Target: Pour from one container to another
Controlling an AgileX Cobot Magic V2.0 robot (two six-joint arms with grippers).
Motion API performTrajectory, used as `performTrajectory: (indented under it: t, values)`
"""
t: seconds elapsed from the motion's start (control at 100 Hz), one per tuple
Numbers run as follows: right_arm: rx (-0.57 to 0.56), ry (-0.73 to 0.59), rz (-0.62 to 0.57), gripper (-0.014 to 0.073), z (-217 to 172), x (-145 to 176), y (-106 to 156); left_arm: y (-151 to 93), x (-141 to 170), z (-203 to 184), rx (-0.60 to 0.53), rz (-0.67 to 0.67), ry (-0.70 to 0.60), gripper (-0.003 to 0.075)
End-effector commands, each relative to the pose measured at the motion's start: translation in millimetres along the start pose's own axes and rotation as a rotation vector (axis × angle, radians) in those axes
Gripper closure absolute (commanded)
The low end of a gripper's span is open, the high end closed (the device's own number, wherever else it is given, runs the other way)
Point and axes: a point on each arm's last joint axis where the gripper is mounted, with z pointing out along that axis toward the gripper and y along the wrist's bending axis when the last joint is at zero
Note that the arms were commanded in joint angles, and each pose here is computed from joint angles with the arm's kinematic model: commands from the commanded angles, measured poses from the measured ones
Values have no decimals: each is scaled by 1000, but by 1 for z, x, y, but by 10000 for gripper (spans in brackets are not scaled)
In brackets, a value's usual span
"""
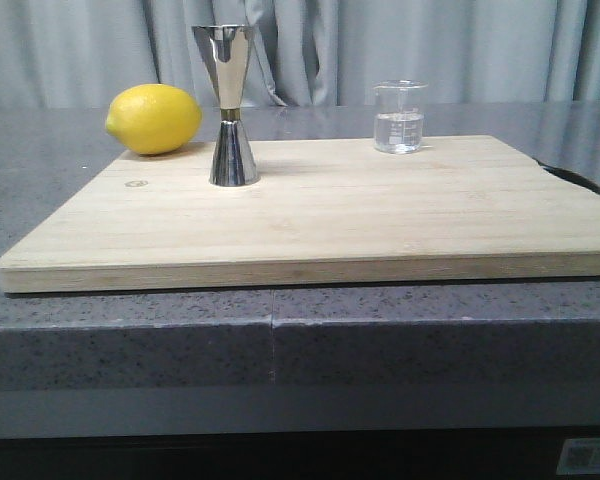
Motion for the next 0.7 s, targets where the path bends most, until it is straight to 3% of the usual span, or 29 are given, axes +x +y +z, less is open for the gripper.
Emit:
performTrajectory:
  t: [0.0,0.16,0.42,0.69]
  values:
    - [3,-96,-3,51,-1,-17,0,-1,-18,-1,5,-41,-104,169]
    - [1,-75,-3,51,-1,-15,0,-2,-17,1,11,-36,-56,176]
    - [-12,60,-3,51,7,-26,0,-9,-38,19,72,91,189,176]
    - [-19,180,0,51,30,-30,0,-30,-47,54,344,134,337,176]
